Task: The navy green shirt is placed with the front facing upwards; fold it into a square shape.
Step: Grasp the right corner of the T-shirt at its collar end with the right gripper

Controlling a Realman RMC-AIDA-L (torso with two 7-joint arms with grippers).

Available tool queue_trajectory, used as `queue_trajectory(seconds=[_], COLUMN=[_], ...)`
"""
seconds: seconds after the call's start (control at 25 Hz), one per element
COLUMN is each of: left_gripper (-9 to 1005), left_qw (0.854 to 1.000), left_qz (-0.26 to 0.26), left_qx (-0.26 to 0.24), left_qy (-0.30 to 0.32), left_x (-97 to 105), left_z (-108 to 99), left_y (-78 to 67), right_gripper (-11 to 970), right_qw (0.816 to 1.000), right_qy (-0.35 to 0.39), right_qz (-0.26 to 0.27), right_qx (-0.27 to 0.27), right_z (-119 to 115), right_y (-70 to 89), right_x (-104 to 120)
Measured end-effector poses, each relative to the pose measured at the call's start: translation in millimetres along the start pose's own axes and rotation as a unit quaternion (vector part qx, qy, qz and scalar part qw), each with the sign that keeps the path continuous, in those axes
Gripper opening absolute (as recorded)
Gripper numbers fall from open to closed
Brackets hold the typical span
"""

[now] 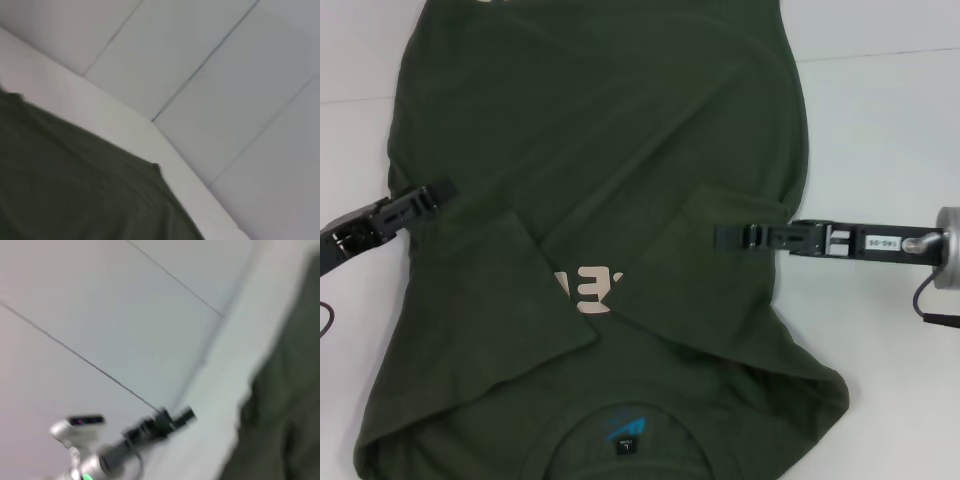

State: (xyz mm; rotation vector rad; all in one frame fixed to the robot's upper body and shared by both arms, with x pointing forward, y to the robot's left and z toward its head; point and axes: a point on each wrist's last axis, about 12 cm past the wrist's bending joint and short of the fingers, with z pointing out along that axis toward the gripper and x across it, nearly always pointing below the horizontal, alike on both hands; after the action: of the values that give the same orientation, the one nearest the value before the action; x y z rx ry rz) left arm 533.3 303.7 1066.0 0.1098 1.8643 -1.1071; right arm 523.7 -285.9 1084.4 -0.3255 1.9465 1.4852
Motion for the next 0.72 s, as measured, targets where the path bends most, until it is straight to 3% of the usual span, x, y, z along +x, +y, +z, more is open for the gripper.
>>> queue_trajectory(seconds=[0.28,0.44,0.72], left_gripper=[894,895,896], left_qw=[0.998,0.996,0.993], left_qz=[0.029,0.029,0.036], left_qx=[0.062,0.090,0.109], left_qy=[0.000,0.004,0.000], left_x=[1.8,5.5,17.3], left_z=[-2.4,-8.1,-24.5], left_y=[-14.3,-20.4,-25.8], right_gripper=[652,695,842], right_qw=[0.994,0.992,0.992], right_qy=[-0.040,-0.042,-0.023], right_qz=[-0.093,-0.115,-0.123], right_qx=[-0.028,-0.035,-0.007], right_z=[1.7,-1.6,-39.2], right_y=[7.0,9.5,11.4], right_x=[4.9,8.0,15.1])
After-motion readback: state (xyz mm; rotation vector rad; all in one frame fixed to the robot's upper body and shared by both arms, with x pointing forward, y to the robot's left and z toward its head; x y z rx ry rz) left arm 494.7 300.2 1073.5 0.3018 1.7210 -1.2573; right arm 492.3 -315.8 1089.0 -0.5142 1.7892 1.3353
